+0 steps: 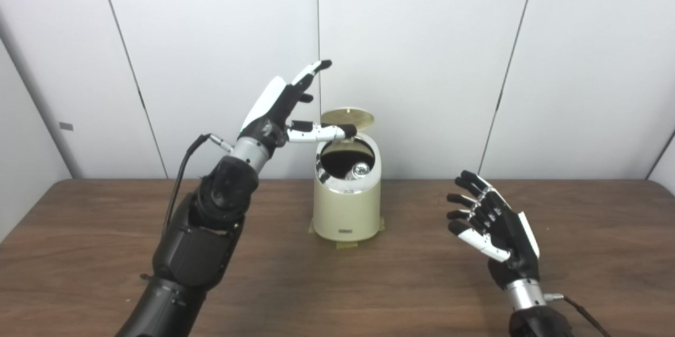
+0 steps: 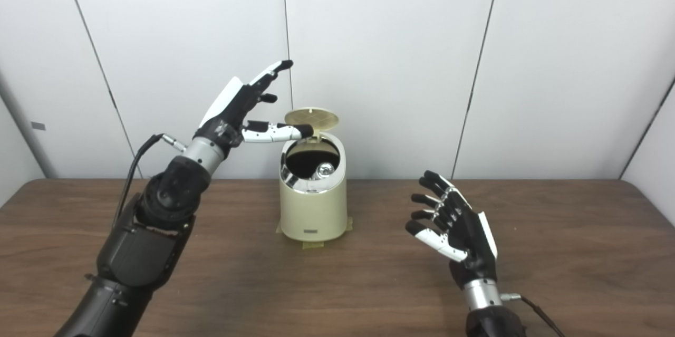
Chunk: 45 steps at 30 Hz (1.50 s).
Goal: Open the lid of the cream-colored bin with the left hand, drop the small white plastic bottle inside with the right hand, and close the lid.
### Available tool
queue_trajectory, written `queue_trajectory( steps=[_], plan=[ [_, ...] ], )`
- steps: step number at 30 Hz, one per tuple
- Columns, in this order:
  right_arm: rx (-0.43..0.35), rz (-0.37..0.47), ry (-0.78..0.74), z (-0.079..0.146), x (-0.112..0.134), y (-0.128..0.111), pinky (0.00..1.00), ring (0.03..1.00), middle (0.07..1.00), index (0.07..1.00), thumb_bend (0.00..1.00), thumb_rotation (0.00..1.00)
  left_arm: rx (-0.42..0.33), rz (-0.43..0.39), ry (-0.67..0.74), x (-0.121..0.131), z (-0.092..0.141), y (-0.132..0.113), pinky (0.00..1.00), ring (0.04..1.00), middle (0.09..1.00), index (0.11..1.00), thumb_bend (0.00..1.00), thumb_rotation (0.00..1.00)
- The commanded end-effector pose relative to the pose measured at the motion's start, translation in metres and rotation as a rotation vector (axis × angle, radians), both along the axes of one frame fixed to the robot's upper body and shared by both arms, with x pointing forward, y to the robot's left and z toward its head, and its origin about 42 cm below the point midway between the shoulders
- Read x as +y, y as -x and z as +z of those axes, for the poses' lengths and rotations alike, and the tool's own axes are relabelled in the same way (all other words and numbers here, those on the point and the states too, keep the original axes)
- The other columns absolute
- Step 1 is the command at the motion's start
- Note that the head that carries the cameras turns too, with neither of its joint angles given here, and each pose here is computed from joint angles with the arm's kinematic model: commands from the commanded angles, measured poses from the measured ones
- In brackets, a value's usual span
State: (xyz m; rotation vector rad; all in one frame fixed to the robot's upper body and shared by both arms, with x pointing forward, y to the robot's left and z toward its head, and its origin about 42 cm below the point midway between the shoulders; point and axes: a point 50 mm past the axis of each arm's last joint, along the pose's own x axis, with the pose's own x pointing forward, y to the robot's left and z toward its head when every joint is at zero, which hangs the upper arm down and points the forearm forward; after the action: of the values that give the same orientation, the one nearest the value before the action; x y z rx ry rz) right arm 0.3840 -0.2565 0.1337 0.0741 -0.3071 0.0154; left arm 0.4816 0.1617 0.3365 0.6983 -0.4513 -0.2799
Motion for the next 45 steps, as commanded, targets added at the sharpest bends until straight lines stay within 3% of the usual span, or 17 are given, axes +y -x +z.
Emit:
queue_trajectory(
  steps=[1, 5, 10, 12, 16, 23, 31, 35, 45],
  plan=[
    [-0.058, 0.002, -0.001, 0.014, 0.005, -0.004, 0.54, 0.694, 0.810, 0.794, 0.87, 0.31, -0.090, -0.010, -0.054, -0.001, 0.033, -0.006, 0.85, 0.952, 0.955, 0.907, 0.91, 0.38],
    [-0.059, 0.010, -0.012, 0.014, 0.008, -0.004, 0.52, 0.674, 0.800, 0.788, 0.88, 0.31, -0.117, -0.024, -0.165, -0.001, 0.034, -0.006, 0.79, 0.883, 0.837, 0.776, 0.91, 0.37],
    [-0.047, 0.002, -0.002, 0.016, 0.012, -0.002, 0.53, 0.668, 0.795, 0.791, 0.90, 0.34, -0.131, -0.036, -0.271, 0.000, 0.031, -0.004, 0.67, 0.817, 0.763, 0.703, 0.92, 0.33],
    [-0.044, -0.003, 0.005, 0.017, 0.013, -0.002, 0.54, 0.670, 0.797, 0.793, 0.89, 0.34, -0.139, -0.039, -0.304, 0.001, 0.029, -0.002, 0.67, 0.821, 0.750, 0.692, 0.93, 0.32],
    [-0.037, -0.006, 0.013, 0.017, 0.014, -0.001, 0.55, 0.671, 0.799, 0.796, 0.87, 0.33, -0.148, -0.038, -0.351, 0.003, 0.027, 0.002, 0.81, 0.882, 0.741, 0.686, 0.93, 0.31],
    [-0.040, -0.003, 0.010, 0.020, 0.018, 0.000, 0.54, 0.671, 0.797, 0.792, 0.86, 0.32, -0.163, -0.047, -0.404, 0.006, 0.027, 0.009, 0.88, 0.916, 0.738, 0.688, 0.93, 0.35],
    [-0.030, 0.002, -0.005, 0.022, 0.022, 0.000, 0.56, 0.674, 0.798, 0.794, 0.85, 0.31, -0.167, -0.068, -0.425, 0.009, 0.025, 0.017, 0.87, 0.919, 0.748, 0.699, 0.90, 0.36],
    [-0.030, 0.003, -0.009, 0.023, 0.023, 0.000, 0.55, 0.672, 0.798, 0.797, 0.85, 0.29, -0.162, -0.076, -0.444, 0.009, 0.019, 0.020, 0.92, 0.923, 0.751, 0.703, 0.89, 0.34],
    [-0.030, 0.005, -0.012, 0.024, 0.023, 0.000, 0.54, 0.656, 0.793, 0.795, 0.85, 0.29, -0.200, -0.074, -0.588, 0.006, 0.000, 0.027, 0.92, 0.909, 0.745, 0.709, 0.91, 0.36]
  ],
)
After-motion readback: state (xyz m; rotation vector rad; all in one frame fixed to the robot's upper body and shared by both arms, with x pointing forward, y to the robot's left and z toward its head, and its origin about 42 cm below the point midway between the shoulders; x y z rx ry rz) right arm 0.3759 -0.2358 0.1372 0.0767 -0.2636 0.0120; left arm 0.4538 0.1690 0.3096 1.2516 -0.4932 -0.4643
